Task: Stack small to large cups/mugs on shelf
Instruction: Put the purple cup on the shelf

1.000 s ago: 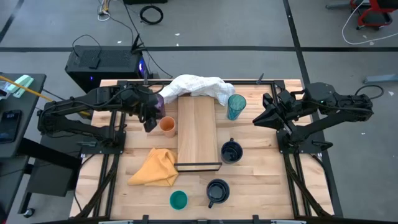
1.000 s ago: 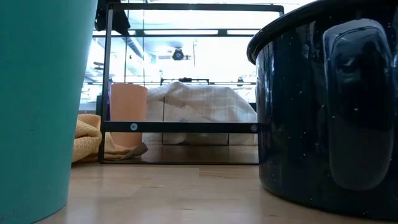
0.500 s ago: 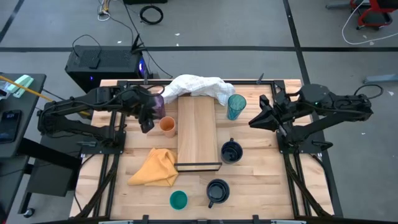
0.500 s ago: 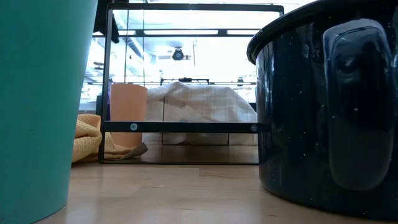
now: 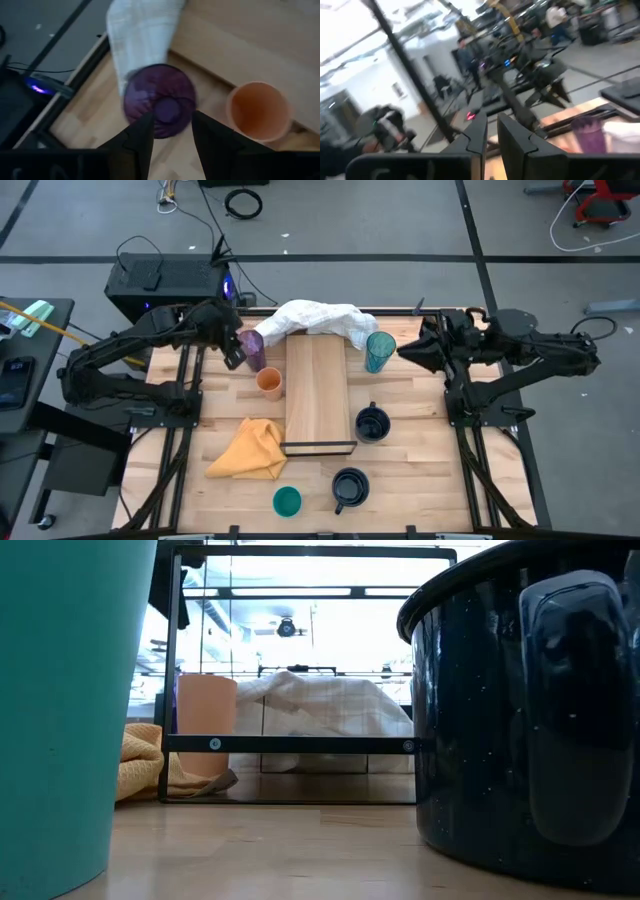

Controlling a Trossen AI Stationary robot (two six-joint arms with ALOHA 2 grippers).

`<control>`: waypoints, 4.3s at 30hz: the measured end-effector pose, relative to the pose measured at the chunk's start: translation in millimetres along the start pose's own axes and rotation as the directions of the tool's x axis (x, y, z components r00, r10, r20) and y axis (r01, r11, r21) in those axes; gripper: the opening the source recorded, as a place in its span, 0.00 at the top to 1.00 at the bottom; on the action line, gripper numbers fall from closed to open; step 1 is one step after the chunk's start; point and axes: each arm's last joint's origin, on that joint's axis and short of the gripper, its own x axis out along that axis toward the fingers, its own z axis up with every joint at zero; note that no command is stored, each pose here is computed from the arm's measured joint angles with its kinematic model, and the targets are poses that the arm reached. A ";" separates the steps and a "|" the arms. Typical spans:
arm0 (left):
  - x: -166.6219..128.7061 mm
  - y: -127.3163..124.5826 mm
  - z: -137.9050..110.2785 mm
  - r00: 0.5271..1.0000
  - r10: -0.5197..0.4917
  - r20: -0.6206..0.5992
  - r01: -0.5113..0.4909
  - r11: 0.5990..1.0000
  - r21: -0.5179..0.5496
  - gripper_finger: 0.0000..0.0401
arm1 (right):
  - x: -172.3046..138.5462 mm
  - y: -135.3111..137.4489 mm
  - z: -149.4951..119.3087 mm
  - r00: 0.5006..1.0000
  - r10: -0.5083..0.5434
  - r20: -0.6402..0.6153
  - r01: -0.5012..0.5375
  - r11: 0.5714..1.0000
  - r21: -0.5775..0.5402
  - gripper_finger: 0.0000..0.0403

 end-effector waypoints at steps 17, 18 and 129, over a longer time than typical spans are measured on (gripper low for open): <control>4.8 37.0 16.1 0.986 -0.072 0.153 0.047 0.985 0.165 0.66 | -1.7 -10.0 17.2 0.936 -0.255 0.243 0.212 0.959 0.187 0.87; 4.6 37.2 16.9 0.983 -0.090 0.162 0.061 0.983 0.176 0.66 | -1.8 -10.3 17.3 0.932 -0.264 0.247 0.221 0.957 0.189 0.87; 75.3 54.9 9.2 0.964 -0.011 -0.267 0.047 0.990 0.131 0.44 | 2.3 -11.0 9.6 0.965 -0.215 0.152 0.204 0.976 0.081 0.87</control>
